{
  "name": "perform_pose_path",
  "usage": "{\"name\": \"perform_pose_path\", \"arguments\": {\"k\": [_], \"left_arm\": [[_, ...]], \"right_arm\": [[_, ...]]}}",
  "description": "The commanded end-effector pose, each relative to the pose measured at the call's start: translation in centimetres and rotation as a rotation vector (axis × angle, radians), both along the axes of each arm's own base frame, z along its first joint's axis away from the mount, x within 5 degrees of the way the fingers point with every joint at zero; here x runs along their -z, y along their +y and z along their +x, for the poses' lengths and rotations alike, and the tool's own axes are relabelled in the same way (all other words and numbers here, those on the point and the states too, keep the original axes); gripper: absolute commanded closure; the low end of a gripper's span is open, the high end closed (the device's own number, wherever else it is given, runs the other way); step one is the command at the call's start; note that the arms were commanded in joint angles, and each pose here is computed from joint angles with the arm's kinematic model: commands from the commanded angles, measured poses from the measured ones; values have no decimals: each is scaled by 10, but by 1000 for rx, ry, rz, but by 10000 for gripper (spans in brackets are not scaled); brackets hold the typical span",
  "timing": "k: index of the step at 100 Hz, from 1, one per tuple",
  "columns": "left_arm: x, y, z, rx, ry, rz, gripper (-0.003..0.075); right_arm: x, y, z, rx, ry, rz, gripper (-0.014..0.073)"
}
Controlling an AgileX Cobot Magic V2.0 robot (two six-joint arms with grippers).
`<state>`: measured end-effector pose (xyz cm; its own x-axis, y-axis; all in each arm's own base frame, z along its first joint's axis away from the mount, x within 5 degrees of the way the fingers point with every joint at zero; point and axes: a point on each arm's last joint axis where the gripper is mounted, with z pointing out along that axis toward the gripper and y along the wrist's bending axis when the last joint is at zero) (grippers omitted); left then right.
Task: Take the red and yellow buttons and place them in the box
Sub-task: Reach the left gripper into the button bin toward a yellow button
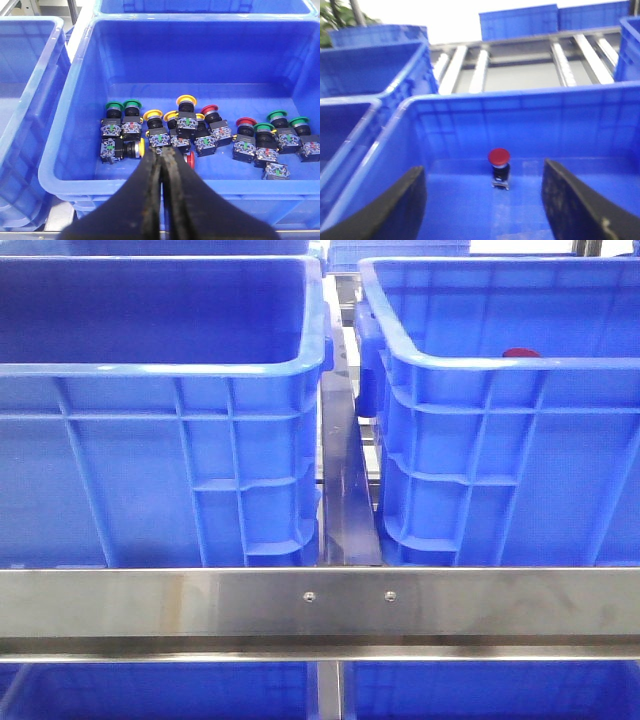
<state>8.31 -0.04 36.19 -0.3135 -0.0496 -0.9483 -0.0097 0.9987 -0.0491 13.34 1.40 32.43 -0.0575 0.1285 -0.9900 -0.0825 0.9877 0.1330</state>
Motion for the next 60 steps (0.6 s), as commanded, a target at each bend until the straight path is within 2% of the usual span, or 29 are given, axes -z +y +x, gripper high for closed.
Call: {"name": "perform_pose_path", "arguments": {"k": [1,20,28,53,60], "left_arm": [[-15,0,1,-3,-105,-13,739],[-15,0,1,-3,-105,-13,739],[-15,0,1,-3,-105,-13,739],[-16,0,1,-3,-108,-13,735],[-16,0,1,-3,-108,-13,696]], "right_arm": [[-7,0,-8,-18,-47,-17,181],[-7,-1,-13,-11,-63,-15,545],[-7,-1,-13,-11,-63,-15,666],[-7,-1,-13,-12,-63,-15,663],[-7,-1,-13,-12,-63,-15,663]]}}
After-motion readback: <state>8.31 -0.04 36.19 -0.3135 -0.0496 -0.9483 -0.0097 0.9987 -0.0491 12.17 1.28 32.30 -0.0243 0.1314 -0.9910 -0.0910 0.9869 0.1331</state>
